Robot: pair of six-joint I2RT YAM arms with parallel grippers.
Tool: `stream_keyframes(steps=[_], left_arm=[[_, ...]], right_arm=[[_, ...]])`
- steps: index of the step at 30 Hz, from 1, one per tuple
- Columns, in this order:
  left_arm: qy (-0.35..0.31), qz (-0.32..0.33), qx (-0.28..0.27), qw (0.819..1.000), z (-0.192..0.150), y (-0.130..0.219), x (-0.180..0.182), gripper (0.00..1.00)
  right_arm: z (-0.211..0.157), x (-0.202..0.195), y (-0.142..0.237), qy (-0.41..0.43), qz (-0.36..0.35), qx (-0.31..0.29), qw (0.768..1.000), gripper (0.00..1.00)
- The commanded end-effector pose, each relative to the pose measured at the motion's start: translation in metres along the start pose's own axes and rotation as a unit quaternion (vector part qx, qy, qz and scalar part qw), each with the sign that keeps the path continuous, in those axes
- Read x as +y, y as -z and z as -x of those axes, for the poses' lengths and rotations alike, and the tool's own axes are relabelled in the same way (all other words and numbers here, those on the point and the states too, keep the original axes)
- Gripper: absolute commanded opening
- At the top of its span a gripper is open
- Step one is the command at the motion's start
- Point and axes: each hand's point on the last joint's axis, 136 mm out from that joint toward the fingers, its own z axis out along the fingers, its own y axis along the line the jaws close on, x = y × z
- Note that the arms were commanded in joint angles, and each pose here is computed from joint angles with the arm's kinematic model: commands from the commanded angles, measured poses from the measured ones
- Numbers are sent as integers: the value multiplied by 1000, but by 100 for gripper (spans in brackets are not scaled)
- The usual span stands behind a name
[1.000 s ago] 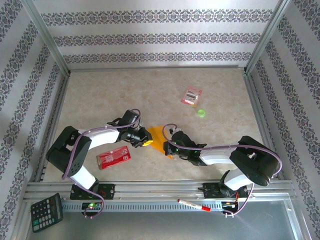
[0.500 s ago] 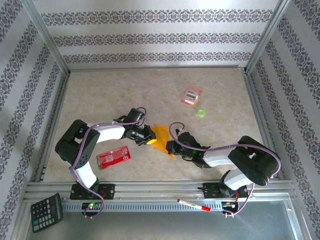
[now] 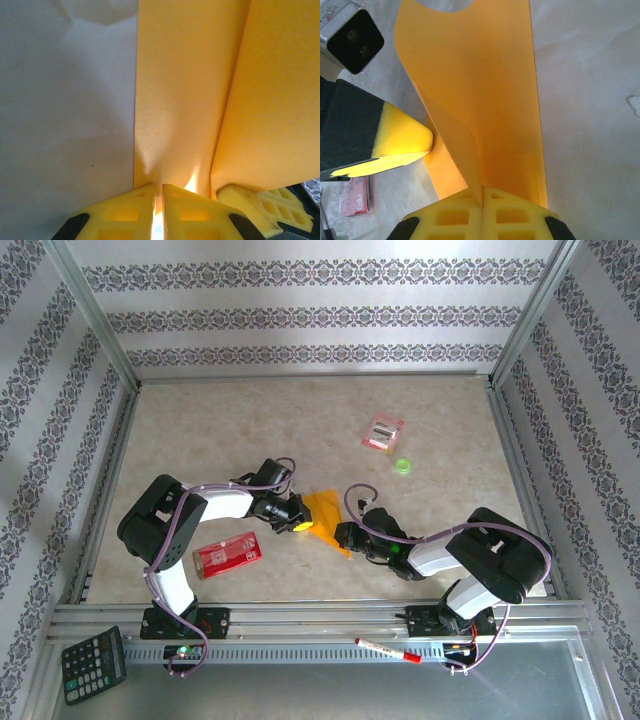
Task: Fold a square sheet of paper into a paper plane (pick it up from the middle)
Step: Fourth fold the wing at the center of the table.
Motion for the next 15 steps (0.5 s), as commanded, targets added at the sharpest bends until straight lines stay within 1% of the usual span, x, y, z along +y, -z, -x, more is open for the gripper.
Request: stream_keyframes(steps=[1,4,9,12,15], left_arm=[[-15,12,7,1000,-3,-5,5,12],[-25,14,-1,1000,0,2,-2,12],[-51,7,-21,998,7,16,-20,18],[-61,-4,-29,998,8,23,-30,20],[-69,-29,-24,997,5,22,-42,21]], right_arm=[[6,5,2,-10,17,-12,1000,0],[6,5,3,-6,18,-11,1000,0],[1,3,3,13,19,6,1000,0],[1,2,3,16,17,11,1000,0],[2,3,3,15,20,11,1000,0]])
